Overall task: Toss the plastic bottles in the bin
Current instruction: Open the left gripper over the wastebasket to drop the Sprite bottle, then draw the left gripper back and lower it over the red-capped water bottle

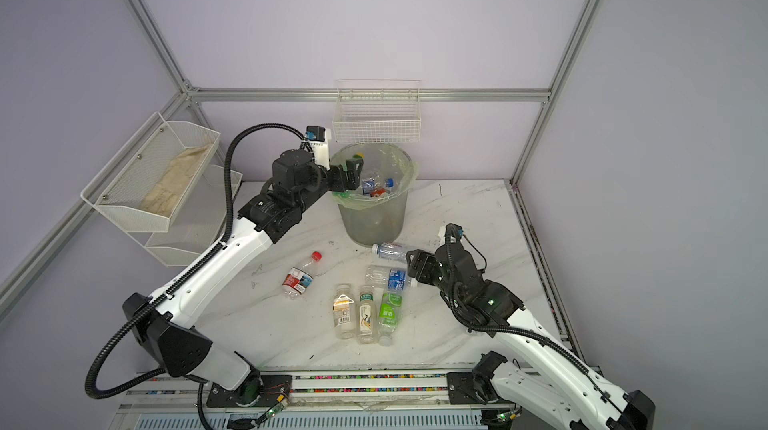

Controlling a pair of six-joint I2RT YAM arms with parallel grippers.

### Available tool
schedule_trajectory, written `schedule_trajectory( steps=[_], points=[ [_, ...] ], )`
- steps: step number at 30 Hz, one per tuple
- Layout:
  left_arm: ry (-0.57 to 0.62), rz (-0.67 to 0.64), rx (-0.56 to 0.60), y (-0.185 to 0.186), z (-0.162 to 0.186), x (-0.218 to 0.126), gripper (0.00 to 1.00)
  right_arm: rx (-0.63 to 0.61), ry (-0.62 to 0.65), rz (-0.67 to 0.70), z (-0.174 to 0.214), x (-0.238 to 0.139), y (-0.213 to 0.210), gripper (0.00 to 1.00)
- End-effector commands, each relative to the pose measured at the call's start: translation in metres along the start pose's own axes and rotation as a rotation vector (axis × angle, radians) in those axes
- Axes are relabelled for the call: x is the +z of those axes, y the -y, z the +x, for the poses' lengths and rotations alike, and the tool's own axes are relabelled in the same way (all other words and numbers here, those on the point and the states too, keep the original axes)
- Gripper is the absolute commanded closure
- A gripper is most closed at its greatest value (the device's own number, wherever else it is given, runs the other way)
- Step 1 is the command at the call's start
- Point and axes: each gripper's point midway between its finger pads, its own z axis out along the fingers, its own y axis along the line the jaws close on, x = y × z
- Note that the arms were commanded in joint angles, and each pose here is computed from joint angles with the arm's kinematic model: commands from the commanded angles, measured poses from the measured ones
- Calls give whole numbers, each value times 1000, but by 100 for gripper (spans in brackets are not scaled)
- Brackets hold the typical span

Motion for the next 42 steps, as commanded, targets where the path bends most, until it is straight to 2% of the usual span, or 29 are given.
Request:
schedule_trajectory(
  steps=[1,13,18,24,29,35,42],
  points=[
    [24,19,-23,3,-27,-30,0,8,-1,36,5,-3,12,20],
    [143,18,-51,-11,-38,-91,0,4,-29,18,11,16,5,20],
    [129,-21,-57,-23,-21,-101,0,3,-38,19,12,18,6,20],
    [53,-123,-51,-49,20,-107,0,5,-45,19,13,20,4,20],
    [-54,-220,-60,-80,68,-109,0,5,-55,9,13,26,0,20],
    [-182,-321,-192,-131,124,-113,0,-3,-66,11,15,30,-2,19],
    [-271,-389,-344,-176,182,-117,0,-7,-69,18,18,31,2,19]
  ],
)
